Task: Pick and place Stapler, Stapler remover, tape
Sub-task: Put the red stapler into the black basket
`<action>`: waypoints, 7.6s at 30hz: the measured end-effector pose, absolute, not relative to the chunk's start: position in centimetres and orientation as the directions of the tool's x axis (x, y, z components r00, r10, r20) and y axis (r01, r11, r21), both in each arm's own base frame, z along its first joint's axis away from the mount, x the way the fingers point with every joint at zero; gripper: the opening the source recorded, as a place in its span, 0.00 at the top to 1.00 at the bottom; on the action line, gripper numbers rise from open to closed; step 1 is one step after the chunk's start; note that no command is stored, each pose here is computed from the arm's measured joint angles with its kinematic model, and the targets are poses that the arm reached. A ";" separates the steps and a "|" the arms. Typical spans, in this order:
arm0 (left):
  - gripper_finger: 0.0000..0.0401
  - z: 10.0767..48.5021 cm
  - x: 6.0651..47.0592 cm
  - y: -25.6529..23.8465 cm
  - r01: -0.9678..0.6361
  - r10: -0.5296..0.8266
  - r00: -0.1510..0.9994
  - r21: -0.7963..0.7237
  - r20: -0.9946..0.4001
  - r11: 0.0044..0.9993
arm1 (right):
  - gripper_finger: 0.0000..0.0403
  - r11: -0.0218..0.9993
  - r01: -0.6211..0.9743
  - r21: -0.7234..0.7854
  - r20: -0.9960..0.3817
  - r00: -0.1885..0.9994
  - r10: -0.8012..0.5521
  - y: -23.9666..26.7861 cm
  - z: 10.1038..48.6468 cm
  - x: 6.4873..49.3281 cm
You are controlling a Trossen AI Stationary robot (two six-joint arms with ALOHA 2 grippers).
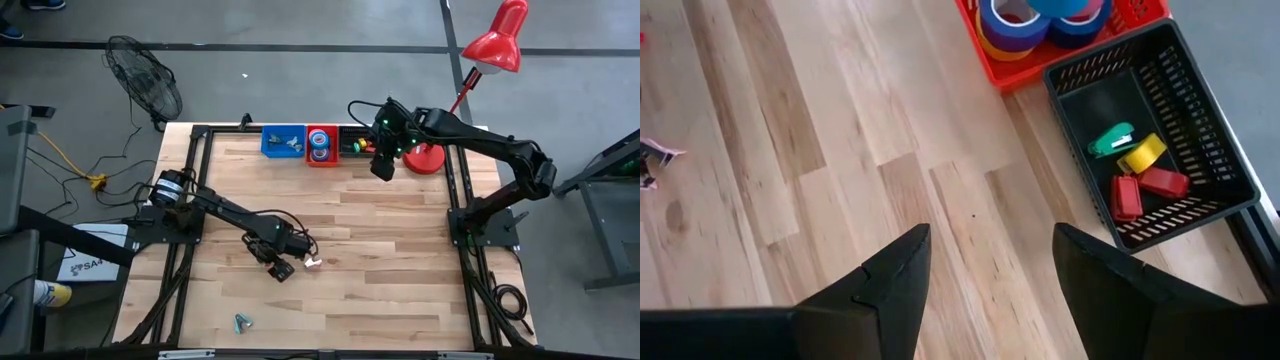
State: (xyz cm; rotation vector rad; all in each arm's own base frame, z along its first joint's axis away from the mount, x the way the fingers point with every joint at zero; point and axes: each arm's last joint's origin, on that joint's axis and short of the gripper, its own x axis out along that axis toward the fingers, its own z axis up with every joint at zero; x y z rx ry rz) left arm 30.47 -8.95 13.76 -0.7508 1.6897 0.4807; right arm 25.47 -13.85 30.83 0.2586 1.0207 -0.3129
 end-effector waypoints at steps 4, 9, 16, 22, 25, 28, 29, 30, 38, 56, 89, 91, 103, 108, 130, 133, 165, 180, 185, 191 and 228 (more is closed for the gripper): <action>0.31 13.7 30.5 -8.9 -0.709 -0.213 -0.122 -0.065 -0.969 0.703 | 0.50 0.926 0.371 0.067 -0.865 0.484 -0.132 -13.8 30.8 25.5; 0.31 13.7 30.5 -8.9 -0.712 -0.197 -0.116 -0.056 -0.974 0.700 | 0.50 0.926 0.371 0.067 -0.866 0.483 -0.131 -13.8 30.8 25.5; 0.31 13.6 30.6 -8.8 -0.714 -0.162 -0.106 -0.038 -0.981 0.699 | 0.50 0.929 0.365 0.064 -0.866 0.483 -0.130 -13.8 30.8 25.4; 0.31 13.6 30.6 -8.8 -0.714 -0.152 -0.104 -0.033 -0.983 0.700 | 0.50 0.930 0.362 0.062 -0.866 0.483 -0.130 -13.8 30.8 25.5; 0.32 13.6 30.6 -8.8 -0.714 -0.143 -0.102 -0.028 -0.984 0.700 | 0.50 0.931 0.360 0.061 -0.865 0.484 -0.131 -13.8 30.8 25.5; 0.37 13.6 30.6 -8.8 -0.714 -0.139 -0.101 -0.026 -0.985 0.700 | 0.50 0.932 0.358 0.060 -0.866 0.483 -0.130 -13.8 30.8 25.5; 0.40 13.6 30.6 -8.8 -0.714 -0.137 -0.100 -0.025 -0.986 0.700 | 0.50 0.932 0.358 0.060 -0.866 0.483 -0.130 -13.8 30.8 25.5; 0.42 13.6 30.6 -8.7 -0.714 -0.136 -0.099 -0.024 -0.986 0.700 | 0.50 0.932 0.358 0.060 -0.866 0.483 -0.130 -13.8 30.8 25.5; 0.61 13.6 30.6 -8.7 -0.722 -0.131 -0.095 -0.022 -0.987 0.692 | 0.50 0.932 0.358 0.060 -0.866 0.483 -0.130 -13.8 30.8 25.5; 0.79 14.9 31.7 -8.8 -0.660 -0.053 -0.050 -0.007 -0.997 0.751 | 0.50 0.959 0.260 0.113 -0.861 0.507 -0.036 -13.5 30.7 25.4; 0.78 33.4 40.0 -1.7 -0.333 0.413 0.520 0.268 -0.748 0.904 | 0.50 0.933 -0.361 0.008 -0.686 0.676 0.267 -5.8 33.4 28.1; 0.78 33.8 40.0 -1.5 -0.327 0.416 0.526 0.275 -0.742 0.904 | 0.50 0.941 -0.337 -0.041 -0.680 0.699 0.221 -5.6 33.6 28.4; 0.78 34.4 40.6 -1.6 -0.292 0.400 0.593 0.277 -0.699 0.916 | 0.50 0.935 -0.309 -0.172 -0.633 0.762 0.136 -4.5 34.1 29.5; 0.78 34.7 40.9 -1.7 -0.285 0.397 0.620 0.277 -0.677 0.918 | 0.51 0.937 -0.285 -0.201 -0.636 0.766 0.097 -4.5 34.1 29.5; 0.78 34.7 41.0 -1.7 -0.282 0.395 0.626 0.278 -0.672 0.918 | 0.69 0.941 -0.281 -0.187 -0.676 0.732 0.084 -4.5 33.8 29.2; 0.78 34.8 41.1 -1.7 -0.285 0.394 0.636 0.272 -0.663 0.919 | 0.69 0.941 -0.281 -0.187 -0.674 0.734 0.085 -4.5 33.8 29.2; 0.78 35.0 41.3 -1.6 -0.295 0.385 0.658 0.249 -0.647 0.923 | 0.88 0.943 -0.260 -0.208 -0.687 0.725 0.049 -4.6 33.8 29.0; 0.67 34.9 41.2 -1.7 -0.295 0.401 0.645 0.273 -0.650 0.916 | 0.89 0.952 -0.229 -0.201 -0.697 0.716 0.025 -4.7 33.7 29.0; 0.52 35.0 41.1 -1.7 -0.296 0.404 0.642 0.275 -0.652 0.915 | 0.89 0.955 -0.204 -0.215 -0.716 0.698 -0.013 -4.9 33.5 28.9; 0.44 35.0 40.3 -1.6 -0.305 0.424 0.597 0.296 -0.681 0.905 | 0.89 0.962 -0.144 -0.232 -0.733 0.676 -0.076 -5.7 33.3 28.6; 0.44 35.6 35.8 -1.0 -0.416 0.538 0.358 0.385 -0.763 0.823 | 0.89 0.868 0.496 0.039 -0.791 0.546 -0.276 -23.4 26.4 26.5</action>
